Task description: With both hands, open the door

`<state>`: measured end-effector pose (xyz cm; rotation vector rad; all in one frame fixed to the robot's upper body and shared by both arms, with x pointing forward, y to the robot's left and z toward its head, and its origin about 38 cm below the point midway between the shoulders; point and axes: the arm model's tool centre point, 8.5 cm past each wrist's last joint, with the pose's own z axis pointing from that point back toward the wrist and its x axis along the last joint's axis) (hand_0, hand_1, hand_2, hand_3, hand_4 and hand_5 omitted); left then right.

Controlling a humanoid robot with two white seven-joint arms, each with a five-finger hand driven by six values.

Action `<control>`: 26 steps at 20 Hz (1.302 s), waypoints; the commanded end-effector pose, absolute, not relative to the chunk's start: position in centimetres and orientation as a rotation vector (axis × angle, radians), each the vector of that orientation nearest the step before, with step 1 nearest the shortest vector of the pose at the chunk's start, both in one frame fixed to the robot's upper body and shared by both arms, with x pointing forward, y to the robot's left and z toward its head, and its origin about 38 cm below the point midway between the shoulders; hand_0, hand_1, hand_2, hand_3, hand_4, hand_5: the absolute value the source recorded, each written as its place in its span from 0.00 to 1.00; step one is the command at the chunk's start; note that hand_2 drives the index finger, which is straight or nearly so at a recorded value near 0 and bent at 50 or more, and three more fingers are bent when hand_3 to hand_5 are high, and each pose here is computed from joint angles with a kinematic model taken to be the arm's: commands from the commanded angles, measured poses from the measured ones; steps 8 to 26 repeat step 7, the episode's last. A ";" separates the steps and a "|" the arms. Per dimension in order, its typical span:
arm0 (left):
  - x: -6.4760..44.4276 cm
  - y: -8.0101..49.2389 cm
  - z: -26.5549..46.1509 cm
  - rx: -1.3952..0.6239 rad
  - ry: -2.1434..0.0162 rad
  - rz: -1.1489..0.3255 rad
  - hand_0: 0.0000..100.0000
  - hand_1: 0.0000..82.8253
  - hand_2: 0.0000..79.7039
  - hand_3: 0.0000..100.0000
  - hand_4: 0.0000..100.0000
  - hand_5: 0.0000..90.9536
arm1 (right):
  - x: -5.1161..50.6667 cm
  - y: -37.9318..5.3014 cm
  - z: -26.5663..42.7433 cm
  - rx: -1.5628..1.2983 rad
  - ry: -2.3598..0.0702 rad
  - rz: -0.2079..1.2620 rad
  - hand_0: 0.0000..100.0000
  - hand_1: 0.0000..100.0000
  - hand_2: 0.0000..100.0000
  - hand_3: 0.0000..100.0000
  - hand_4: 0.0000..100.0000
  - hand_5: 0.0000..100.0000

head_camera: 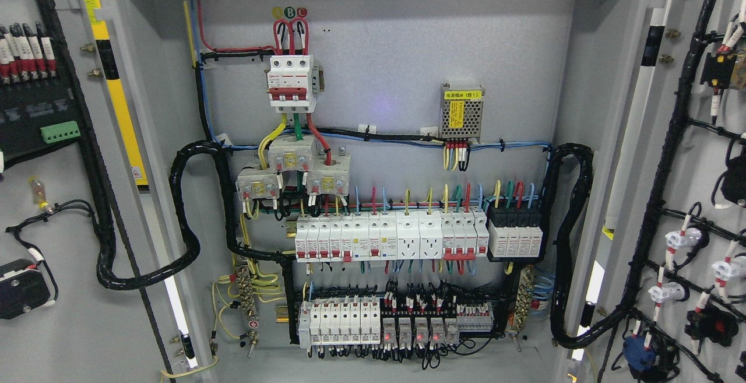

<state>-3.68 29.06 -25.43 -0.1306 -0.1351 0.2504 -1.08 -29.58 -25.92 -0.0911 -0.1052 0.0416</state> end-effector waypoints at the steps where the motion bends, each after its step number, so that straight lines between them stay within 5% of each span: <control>1: -6.0 29.3 -25.1 -0.119 -0.061 0.257 0.00 0.00 0.00 0.00 0.00 0.00 | -3.3 -30.9 -25.8 -0.120 -0.033 0.064 0.20 0.12 0.00 0.00 0.00 0.00; 26: -5.5 29.4 -25.1 -0.118 -0.071 0.256 0.00 0.00 0.00 0.00 0.00 0.00 | -3.2 -30.8 -25.8 -0.119 -0.024 0.063 0.20 0.12 0.00 0.00 0.00 0.00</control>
